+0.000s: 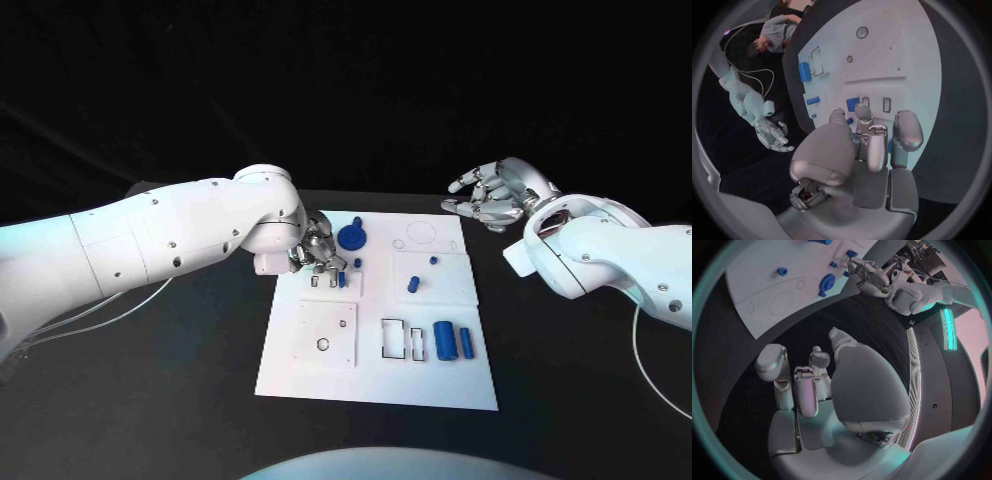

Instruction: Assemble the parts on the task board

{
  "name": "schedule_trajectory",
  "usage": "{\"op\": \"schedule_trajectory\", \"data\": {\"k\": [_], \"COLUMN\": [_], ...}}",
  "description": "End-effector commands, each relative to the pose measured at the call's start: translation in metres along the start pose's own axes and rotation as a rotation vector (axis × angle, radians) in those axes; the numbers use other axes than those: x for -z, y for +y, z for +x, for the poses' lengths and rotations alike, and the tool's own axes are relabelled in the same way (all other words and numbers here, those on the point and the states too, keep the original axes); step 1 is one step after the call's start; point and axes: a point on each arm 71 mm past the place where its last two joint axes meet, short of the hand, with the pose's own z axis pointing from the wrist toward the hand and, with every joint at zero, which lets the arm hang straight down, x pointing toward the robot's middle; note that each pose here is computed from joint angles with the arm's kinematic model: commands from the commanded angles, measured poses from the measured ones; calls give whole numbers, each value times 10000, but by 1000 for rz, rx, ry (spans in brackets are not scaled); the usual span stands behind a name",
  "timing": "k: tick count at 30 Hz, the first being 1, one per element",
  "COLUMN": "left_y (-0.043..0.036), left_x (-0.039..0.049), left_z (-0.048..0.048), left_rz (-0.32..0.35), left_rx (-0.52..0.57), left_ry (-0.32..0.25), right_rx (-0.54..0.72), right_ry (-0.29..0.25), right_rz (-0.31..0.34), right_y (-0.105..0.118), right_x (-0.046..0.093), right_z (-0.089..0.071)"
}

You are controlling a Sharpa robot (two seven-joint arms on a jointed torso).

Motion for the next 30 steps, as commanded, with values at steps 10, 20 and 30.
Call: {"op": "schedule_trajectory", "data": {"k": [10, 20, 30], "left_y": [-42, -57, -65], "left_x": [-2, -8, -19], "left_z": [35, 33, 32], "left_rz": [4, 5, 2], "left_rx": [-19, -15, -20], "left_ry": [37, 31, 37], "right_rx": [5, 5, 5], "right_ry": [16, 19, 23], "right_rz": [2, 3, 5], "right_y": [-2, -2, -4], "right_x": [-4, -7, -6], "right_z": [24, 36, 43]}}
